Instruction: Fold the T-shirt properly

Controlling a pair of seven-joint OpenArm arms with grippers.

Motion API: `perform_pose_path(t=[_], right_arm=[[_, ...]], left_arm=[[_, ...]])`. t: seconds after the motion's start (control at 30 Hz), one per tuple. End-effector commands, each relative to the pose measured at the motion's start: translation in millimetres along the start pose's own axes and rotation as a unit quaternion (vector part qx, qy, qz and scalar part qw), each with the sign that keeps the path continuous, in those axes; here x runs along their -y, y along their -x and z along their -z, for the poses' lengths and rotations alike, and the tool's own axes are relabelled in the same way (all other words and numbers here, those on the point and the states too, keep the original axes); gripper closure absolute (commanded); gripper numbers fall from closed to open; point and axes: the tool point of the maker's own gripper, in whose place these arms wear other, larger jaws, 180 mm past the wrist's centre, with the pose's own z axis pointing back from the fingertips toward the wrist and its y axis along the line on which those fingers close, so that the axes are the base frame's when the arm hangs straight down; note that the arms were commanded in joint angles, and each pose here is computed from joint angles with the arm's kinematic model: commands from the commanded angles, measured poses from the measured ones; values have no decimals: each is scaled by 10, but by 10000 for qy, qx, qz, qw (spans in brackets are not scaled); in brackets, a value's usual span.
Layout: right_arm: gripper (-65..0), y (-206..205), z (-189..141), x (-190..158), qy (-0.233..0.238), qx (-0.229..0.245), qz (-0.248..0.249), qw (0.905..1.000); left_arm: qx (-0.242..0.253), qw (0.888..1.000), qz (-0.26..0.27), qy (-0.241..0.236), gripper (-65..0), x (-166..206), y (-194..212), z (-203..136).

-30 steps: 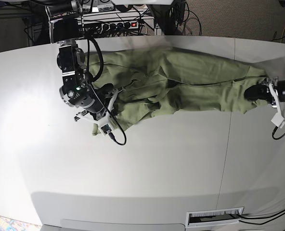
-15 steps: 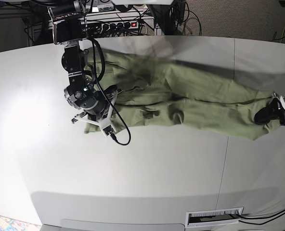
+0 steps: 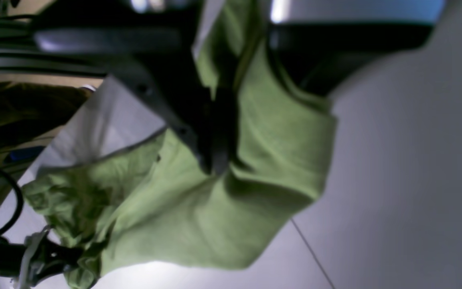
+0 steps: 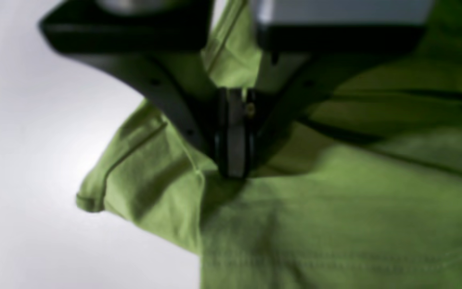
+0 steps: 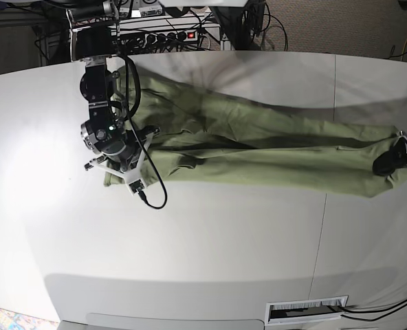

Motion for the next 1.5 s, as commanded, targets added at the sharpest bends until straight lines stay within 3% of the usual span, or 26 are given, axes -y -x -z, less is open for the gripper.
perform_pose_path(t=[0.0,0.13,0.3,0.67,1.0,1.33,1.47], right_arm=[[0,26,-51,37,-7,-96,-12,10000],[0,-184,-173,-35,-186,317,33,9993],[0,-202,-178,-74,-294,365,86,9989],[0,-246,-189,-173,-558,470,210,9971],[0,-248,-179,-271,-612,436,48,9972],[0,-254,-179,-270,-611,453,50,9971],[0,-255,-180,-268,-609,454,49,9971]], left_arm=[[208,9997,130,-54,0,-5,-161,-67],[392,9991,30,-143,0,-17,-91,113],[637,9977,-29,-220,0,-15,-80,272],[821,9960,-314,155,0,171,-17,494],[1198,9906,-254,609,0,404,-349,749],[1774,9727,-766,1286,0,809,-396,1116],[2059,9680,-872,1137,0,837,-442,1262]])
